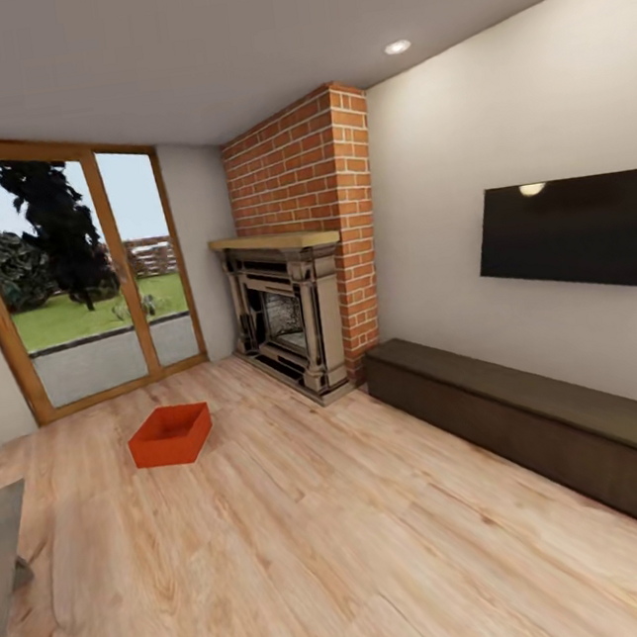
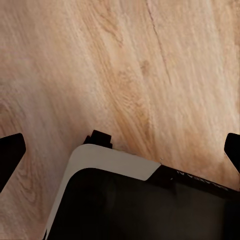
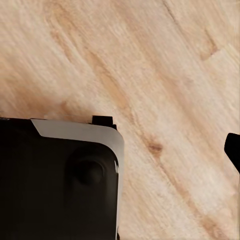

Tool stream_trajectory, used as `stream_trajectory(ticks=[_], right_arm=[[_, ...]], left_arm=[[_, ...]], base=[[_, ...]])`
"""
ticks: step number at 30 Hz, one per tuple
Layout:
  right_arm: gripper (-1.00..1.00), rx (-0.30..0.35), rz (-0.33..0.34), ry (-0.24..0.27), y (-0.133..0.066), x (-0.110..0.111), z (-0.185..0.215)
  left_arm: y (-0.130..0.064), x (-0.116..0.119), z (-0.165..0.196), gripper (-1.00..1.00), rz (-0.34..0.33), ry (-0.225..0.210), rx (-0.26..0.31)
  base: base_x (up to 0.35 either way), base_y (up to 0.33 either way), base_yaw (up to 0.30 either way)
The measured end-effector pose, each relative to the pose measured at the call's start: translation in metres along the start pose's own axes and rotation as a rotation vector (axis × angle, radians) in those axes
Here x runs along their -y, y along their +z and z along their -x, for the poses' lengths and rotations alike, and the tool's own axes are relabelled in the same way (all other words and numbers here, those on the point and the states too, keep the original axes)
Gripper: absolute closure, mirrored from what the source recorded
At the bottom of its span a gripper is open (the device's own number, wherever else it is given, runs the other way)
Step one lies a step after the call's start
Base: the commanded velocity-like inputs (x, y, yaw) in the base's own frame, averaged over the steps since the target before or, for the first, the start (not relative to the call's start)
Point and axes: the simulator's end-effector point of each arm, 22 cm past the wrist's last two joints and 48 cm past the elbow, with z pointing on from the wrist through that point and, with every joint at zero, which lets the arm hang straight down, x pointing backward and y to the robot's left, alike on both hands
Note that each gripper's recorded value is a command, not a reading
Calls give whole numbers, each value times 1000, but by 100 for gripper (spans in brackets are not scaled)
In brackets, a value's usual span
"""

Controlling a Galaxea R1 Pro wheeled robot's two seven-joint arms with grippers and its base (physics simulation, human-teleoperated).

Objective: Move the two storage containers from the living room to the garage. In the garage, place one container on the floor and stack the other container on top of it (either order is fine).

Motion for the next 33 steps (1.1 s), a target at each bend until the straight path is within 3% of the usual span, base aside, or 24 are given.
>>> stream_trajectory(ticks=[15, 33], right_arm=[[-100, 1, 0, 0, 0, 0, 0], [-100, 1, 13, -29, 0, -2, 0]], left_arm=[[0, 0, 0, -100, 0, 0, 1], [0, 0, 1, -100, 0, 0, 2]], base=[[327, 0, 292], [327, 0, 20]])
